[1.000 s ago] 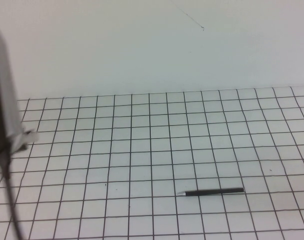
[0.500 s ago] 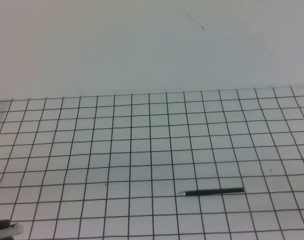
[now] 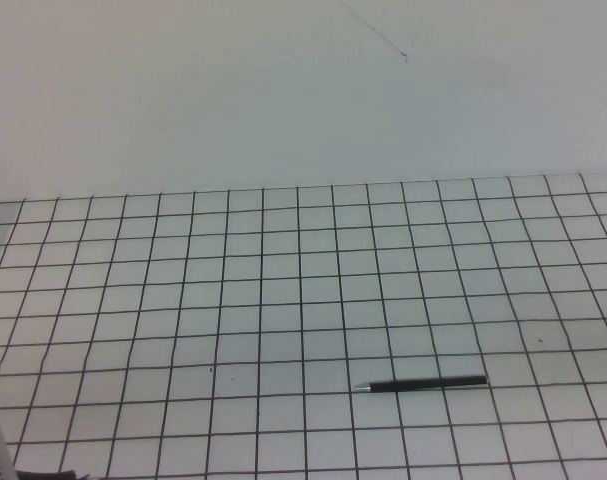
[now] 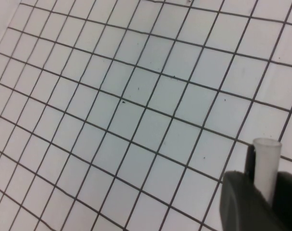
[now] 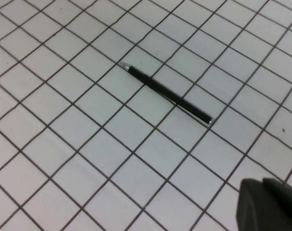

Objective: Cap the pen
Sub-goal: Put the cap on the pen

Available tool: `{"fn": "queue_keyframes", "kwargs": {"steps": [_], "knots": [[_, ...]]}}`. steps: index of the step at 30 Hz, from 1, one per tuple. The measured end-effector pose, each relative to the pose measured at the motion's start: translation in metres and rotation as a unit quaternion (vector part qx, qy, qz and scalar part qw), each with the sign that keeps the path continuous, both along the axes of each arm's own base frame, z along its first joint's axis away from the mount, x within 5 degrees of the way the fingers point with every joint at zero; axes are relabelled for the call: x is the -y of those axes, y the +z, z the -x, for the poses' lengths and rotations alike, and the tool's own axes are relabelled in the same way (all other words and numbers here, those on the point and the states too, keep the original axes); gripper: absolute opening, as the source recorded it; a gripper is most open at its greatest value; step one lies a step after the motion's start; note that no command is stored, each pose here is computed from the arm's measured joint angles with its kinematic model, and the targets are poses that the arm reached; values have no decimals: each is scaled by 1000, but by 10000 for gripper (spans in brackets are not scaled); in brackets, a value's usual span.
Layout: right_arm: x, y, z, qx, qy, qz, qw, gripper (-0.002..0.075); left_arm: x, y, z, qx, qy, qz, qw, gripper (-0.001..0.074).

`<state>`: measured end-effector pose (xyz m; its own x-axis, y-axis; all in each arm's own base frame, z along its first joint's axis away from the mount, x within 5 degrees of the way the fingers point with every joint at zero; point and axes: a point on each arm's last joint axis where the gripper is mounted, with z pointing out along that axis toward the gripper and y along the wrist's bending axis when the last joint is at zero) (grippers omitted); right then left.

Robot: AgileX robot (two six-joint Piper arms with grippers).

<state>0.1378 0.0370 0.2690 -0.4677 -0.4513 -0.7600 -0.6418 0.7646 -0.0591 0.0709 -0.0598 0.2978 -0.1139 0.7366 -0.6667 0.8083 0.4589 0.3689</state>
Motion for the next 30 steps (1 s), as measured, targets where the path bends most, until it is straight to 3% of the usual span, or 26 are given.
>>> {"fn": "queue_keyframes", "kwargs": {"steps": [10,20,25,30], "knots": [[-8,18,-70,-58,46,-5,997,-3,0,1,0,1,2,3,1000,82],[-61,5,-130,-78,147,47,985,-3,-4,10,7,36,1,49,998,82],[-92,-17,-148,-120,213,114,963,-3,-5,10,9,36,1,51,998,82],[-115,-41,-163,-140,262,266,917,11,-5,10,10,37,0,56,998,82]]}}
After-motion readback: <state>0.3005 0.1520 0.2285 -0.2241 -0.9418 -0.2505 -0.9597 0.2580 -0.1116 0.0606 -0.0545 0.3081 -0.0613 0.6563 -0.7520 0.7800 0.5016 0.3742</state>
